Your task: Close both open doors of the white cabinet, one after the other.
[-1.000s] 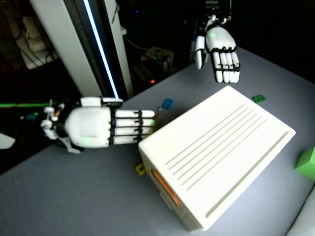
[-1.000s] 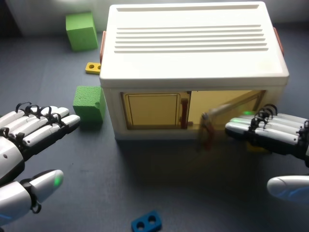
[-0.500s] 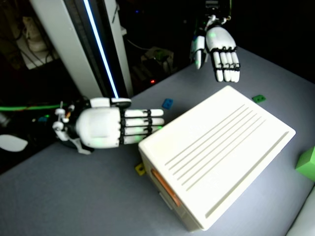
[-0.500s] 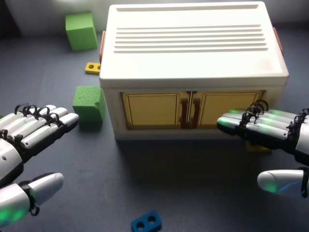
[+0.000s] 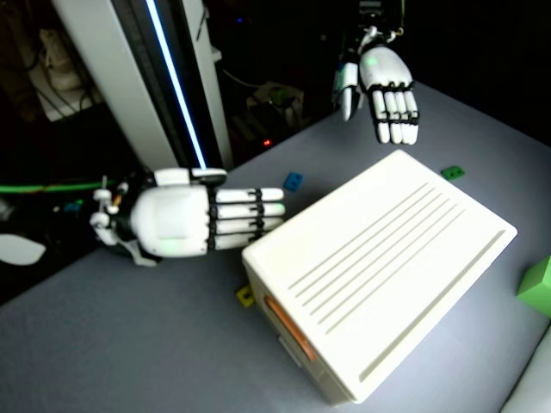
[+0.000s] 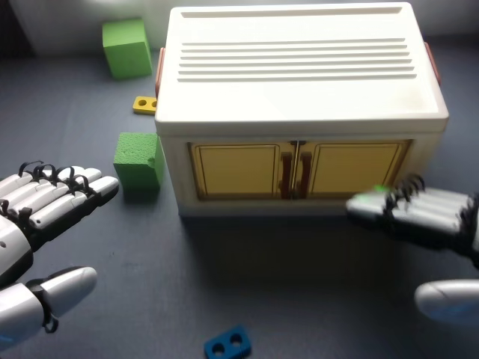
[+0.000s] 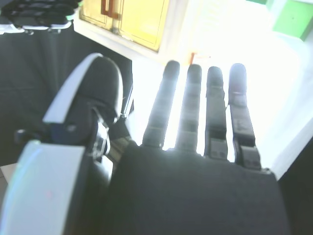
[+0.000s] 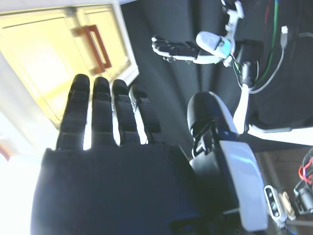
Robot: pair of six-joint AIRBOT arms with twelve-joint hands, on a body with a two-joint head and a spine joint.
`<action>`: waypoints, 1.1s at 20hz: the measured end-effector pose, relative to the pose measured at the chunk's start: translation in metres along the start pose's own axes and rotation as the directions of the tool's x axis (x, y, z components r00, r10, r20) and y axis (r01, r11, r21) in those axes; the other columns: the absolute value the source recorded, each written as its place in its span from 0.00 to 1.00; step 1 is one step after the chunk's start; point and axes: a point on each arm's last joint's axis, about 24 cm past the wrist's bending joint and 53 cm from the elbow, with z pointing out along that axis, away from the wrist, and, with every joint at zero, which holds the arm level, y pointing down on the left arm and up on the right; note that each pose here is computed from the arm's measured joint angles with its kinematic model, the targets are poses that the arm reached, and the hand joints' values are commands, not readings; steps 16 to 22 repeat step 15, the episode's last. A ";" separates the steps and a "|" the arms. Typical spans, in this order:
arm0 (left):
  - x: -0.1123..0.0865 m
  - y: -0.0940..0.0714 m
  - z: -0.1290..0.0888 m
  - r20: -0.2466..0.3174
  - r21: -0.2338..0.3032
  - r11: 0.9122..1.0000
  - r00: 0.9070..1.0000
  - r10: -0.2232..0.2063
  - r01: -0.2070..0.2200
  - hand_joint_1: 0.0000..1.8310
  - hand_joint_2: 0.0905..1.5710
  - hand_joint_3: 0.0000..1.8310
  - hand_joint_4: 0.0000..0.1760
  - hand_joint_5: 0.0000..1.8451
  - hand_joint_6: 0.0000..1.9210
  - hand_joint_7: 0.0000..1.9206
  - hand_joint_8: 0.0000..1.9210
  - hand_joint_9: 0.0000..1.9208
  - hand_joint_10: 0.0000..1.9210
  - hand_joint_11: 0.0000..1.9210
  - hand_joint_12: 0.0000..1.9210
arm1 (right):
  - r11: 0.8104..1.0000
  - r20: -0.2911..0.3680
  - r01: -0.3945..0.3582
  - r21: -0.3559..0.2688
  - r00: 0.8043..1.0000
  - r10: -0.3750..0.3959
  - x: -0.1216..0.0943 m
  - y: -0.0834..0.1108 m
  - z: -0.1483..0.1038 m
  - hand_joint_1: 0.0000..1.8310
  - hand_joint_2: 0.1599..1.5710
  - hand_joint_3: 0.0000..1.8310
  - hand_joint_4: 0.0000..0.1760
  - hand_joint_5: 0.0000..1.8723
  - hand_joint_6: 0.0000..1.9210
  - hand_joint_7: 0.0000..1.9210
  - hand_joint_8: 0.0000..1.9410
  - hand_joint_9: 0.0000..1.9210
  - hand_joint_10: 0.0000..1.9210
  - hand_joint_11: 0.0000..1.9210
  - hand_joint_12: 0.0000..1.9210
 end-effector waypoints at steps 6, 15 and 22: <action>-0.001 0.000 0.000 0.005 0.000 1.000 1.000 -0.001 0.001 0.00 0.99 0.00 0.00 0.03 0.00 0.02 0.00 0.04 0.00 0.00 0.22 | 0.989 0.095 -0.018 0.146 0.995 0.004 -0.032 -0.028 -0.047 0.00 0.92 0.00 0.00 0.01 0.00 0.00 0.00 0.00 0.00 0.00 0.00; -0.038 0.005 0.008 0.154 0.014 1.000 0.988 -0.017 0.015 0.00 0.95 0.00 0.04 0.02 0.00 0.01 0.00 0.01 0.00 0.00 0.08 | 0.991 0.380 0.065 0.116 0.919 -0.105 -0.101 -0.003 -0.088 0.00 0.92 0.00 0.00 0.04 0.01 0.02 0.00 0.01 0.00 0.03 0.01; -0.038 0.005 0.008 0.154 0.014 1.000 0.988 -0.017 0.015 0.00 0.95 0.00 0.04 0.02 0.00 0.01 0.00 0.01 0.00 0.00 0.08 | 0.991 0.380 0.065 0.116 0.919 -0.105 -0.101 -0.003 -0.088 0.00 0.92 0.00 0.00 0.04 0.01 0.02 0.00 0.01 0.00 0.03 0.01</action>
